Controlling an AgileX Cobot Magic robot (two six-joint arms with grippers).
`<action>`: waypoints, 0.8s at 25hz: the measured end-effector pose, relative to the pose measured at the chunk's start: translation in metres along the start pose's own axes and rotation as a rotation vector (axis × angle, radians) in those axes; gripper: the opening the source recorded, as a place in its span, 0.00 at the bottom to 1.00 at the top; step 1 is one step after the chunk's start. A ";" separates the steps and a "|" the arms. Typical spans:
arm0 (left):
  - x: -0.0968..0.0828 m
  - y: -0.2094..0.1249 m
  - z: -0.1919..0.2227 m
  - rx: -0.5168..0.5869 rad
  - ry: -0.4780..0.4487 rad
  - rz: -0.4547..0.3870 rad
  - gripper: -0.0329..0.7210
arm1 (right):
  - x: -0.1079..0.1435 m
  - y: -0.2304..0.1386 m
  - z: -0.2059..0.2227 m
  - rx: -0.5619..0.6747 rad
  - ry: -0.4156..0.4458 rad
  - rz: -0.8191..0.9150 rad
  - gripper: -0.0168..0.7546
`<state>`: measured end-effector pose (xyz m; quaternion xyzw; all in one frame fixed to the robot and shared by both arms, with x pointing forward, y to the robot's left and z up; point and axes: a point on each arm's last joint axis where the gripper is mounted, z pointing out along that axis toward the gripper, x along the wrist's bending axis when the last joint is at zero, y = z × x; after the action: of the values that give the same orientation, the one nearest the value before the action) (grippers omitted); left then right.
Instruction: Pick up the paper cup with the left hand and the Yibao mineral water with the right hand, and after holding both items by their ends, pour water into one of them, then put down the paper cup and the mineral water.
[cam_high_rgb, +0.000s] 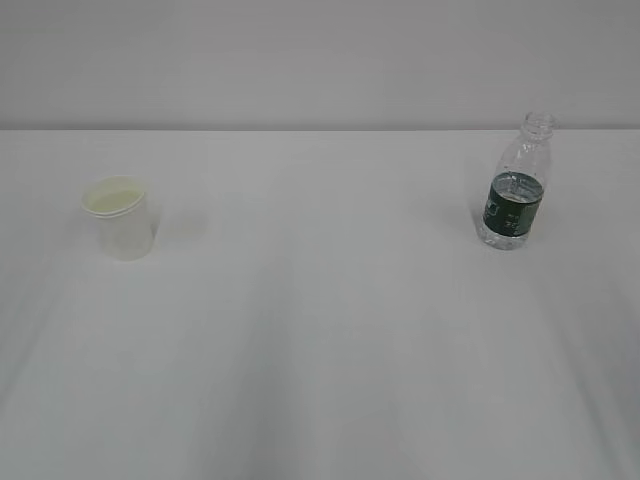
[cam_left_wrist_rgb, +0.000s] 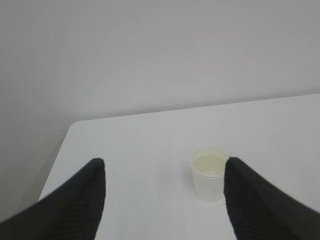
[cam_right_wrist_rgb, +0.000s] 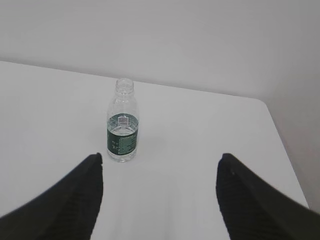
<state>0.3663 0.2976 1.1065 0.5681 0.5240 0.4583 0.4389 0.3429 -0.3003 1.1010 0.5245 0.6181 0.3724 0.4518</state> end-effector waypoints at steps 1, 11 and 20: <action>0.000 0.000 0.000 0.002 0.000 0.000 0.75 | 0.000 0.000 0.000 0.000 0.000 0.000 0.72; -0.001 -0.007 -0.003 0.081 -0.010 -0.063 0.75 | 0.001 -0.003 0.000 0.031 0.011 0.008 0.72; -0.002 -0.015 -0.005 0.163 -0.013 -0.086 0.73 | 0.004 -0.007 -0.002 0.102 0.046 0.041 0.72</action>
<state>0.3588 0.2969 1.0927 0.5819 0.5806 0.3912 0.4139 0.3388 -0.2976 1.0939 0.5507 0.6357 0.3614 0.4025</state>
